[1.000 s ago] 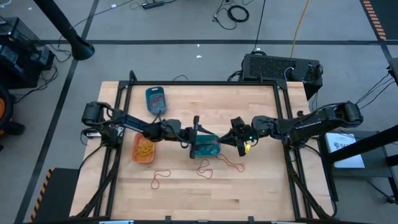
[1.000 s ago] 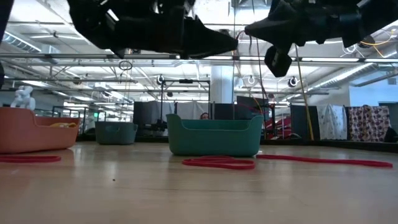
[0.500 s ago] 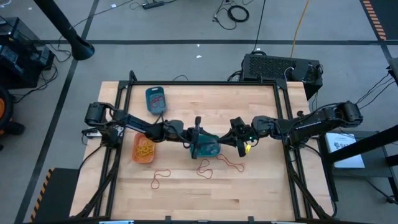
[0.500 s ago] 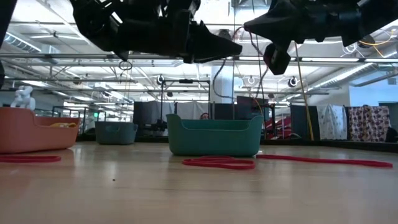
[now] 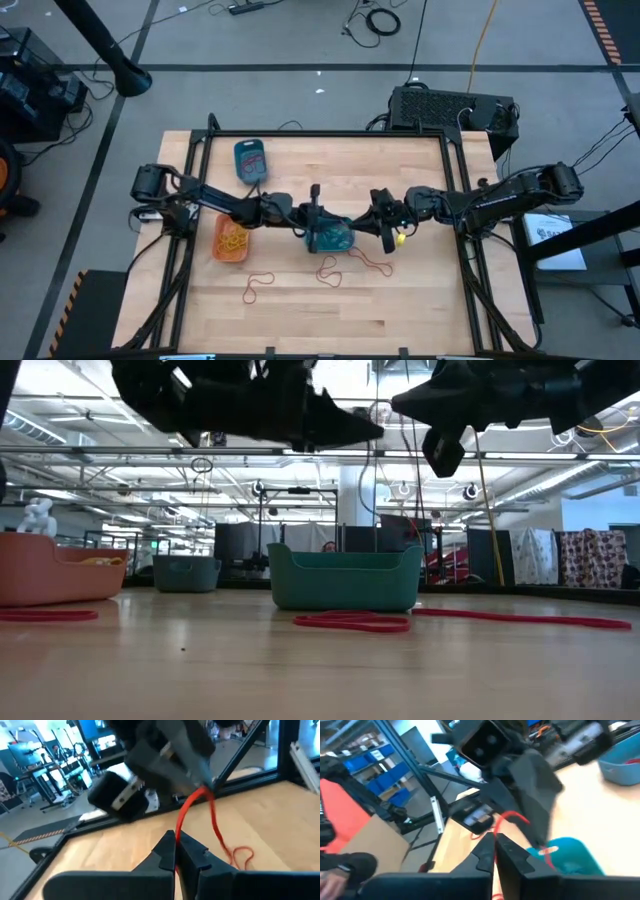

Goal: Sort rubber bands into baskets
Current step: Put the red rubber band into the blue bin

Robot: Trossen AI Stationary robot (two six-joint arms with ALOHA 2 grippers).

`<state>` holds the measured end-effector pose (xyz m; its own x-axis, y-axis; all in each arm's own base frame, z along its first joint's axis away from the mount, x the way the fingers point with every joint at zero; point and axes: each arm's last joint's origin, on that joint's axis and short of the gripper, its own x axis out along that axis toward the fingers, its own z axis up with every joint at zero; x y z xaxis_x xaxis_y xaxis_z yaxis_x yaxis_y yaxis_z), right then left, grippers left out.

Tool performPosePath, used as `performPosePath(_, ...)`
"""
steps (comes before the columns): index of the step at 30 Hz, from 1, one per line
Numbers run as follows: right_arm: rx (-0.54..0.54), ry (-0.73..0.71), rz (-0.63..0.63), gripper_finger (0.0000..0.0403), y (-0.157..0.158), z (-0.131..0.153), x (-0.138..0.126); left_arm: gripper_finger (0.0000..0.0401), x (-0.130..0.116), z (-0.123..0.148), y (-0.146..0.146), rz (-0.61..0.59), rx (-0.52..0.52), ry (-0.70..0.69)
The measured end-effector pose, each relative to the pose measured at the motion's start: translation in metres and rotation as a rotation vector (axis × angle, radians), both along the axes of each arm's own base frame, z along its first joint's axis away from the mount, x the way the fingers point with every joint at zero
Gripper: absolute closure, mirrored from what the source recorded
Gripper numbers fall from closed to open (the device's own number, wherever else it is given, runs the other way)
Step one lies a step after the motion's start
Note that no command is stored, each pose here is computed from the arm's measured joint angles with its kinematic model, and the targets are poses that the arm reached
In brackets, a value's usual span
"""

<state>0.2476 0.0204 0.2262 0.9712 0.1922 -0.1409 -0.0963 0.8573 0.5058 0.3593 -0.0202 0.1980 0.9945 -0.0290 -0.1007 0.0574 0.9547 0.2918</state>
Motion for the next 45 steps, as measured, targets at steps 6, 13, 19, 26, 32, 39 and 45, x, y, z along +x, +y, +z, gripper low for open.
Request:
performPosePath(6,-0.048,0.027,-0.069,0.0347,-0.002,-0.003,0.0,0.0399,-0.015,0.023,-0.003,0.027,0.009,0.049)
performPosePath(13,-0.08,0.109,-0.066,0.0285,-0.003,-0.011,-0.002,0.04,-0.051,0.055,0.006,0.211,0.068,0.196)
performPosePath(19,-0.083,0.145,-0.058,0.0263,-0.001,-0.015,-0.002,0.04,-0.094,0.08,0.023,0.453,0.156,0.307)
performPosePath(26,-0.09,0.151,-0.055,0.0261,-0.001,-0.016,-0.002,0.0401,-0.128,0.084,0.053,0.683,0.194,0.453)
performPosePath(32,-0.094,0.156,-0.054,0.0261,-0.001,-0.017,-0.003,0.0401,-0.142,0.074,0.088,0.827,0.185,0.609)
performPosePath(39,-0.093,0.162,-0.055,0.0261,-0.001,-0.017,-0.003,0.0401,-0.157,0.065,0.126,0.989,0.139,0.71)
performPosePath(45,-0.091,0.163,-0.055,0.0261,-0.001,-0.017,-0.003,0.0401,-0.165,0.058,0.147,1.04,0.083,0.755)
